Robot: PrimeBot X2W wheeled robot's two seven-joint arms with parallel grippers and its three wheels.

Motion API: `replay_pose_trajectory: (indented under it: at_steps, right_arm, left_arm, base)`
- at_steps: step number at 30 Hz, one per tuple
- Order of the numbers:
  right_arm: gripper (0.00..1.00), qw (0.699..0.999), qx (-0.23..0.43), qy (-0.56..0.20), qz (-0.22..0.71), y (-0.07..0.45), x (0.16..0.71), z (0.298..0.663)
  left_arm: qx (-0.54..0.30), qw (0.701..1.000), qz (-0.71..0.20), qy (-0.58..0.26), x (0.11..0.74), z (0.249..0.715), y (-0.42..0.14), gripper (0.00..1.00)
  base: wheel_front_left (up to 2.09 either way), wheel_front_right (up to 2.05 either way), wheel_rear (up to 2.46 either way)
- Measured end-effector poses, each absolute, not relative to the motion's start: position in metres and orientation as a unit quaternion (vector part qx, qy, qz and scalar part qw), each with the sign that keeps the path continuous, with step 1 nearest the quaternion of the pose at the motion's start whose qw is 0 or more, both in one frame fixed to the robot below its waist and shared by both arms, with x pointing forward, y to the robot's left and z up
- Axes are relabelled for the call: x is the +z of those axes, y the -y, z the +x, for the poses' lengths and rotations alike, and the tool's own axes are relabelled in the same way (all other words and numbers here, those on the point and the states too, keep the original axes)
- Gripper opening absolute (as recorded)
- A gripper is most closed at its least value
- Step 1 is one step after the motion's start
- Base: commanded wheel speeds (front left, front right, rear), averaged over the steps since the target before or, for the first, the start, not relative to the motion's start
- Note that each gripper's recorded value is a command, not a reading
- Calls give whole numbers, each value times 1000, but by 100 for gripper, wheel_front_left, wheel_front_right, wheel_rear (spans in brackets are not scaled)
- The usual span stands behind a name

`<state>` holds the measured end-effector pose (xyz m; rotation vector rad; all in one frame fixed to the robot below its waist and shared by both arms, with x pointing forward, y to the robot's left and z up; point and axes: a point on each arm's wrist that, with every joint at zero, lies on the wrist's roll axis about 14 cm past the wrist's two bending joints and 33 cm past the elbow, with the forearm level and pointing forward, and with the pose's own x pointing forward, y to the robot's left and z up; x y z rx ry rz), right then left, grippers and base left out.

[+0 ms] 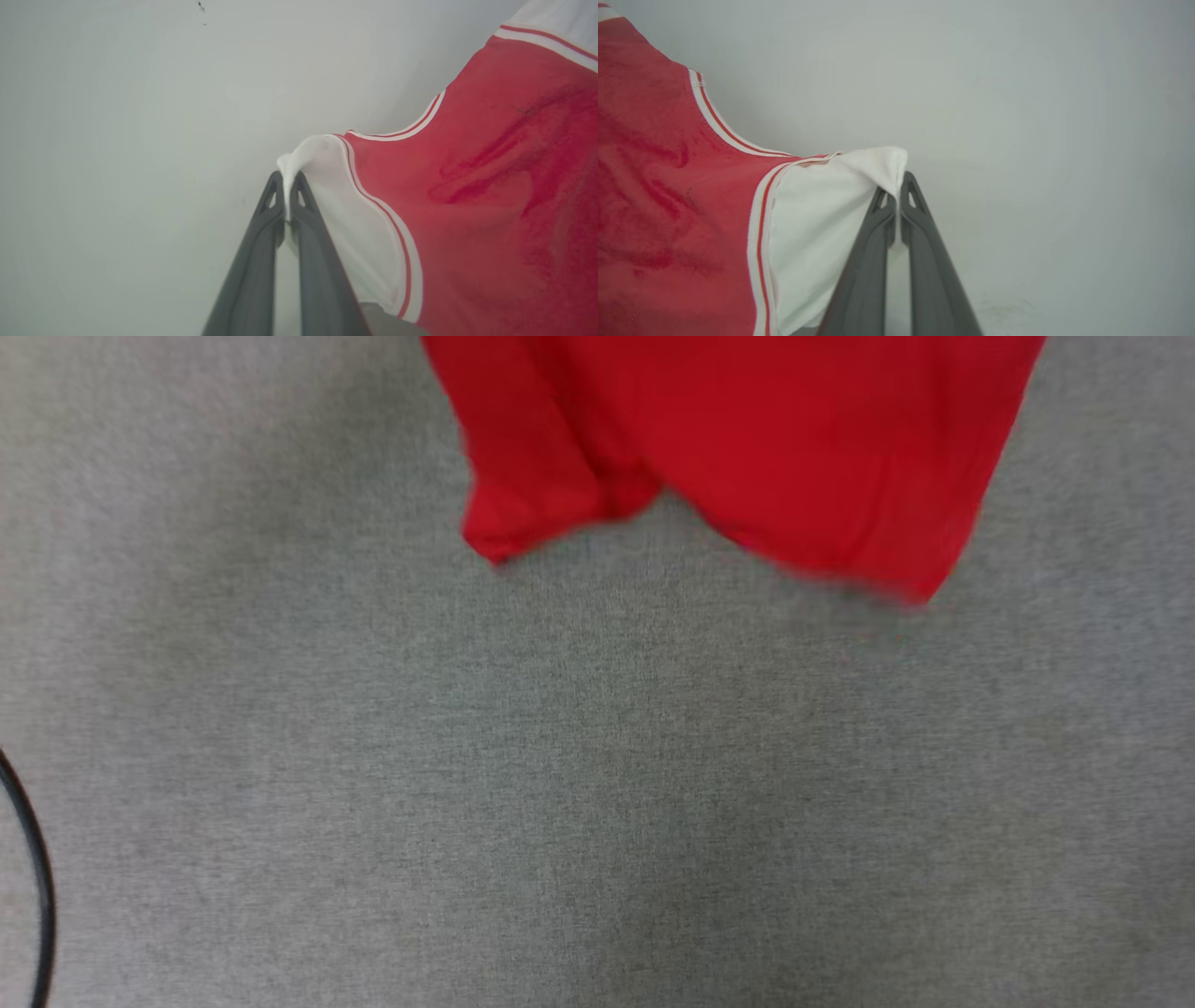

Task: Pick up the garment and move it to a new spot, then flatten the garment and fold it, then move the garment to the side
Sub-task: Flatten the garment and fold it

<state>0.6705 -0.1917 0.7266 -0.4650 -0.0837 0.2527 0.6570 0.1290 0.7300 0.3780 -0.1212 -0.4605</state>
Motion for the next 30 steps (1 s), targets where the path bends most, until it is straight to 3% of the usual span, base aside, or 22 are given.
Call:
replay_pose_trajectory:
  at_steps: [10,15,23,30]
  right_arm:
    - [0,962,92,128,-223,182,771,710]
    - [0,961,97,132,-222,171,768,717]
    - [0,960,131,75,-237,159,693,722]
    - [0,968,172,18,-183,145,614,699]
  left_arm:
    - [-198,956,160,146,779,691,-136,0]
    - [-197,956,161,148,778,694,-137,0]
    - [-196,968,141,72,700,706,-150,0]
    - [-215,969,125,-4,609,684,-156,0]
  base:
    - [0,0,0]
    - [0,0,0]
    - [0,0,0]
    - [0,0,0]
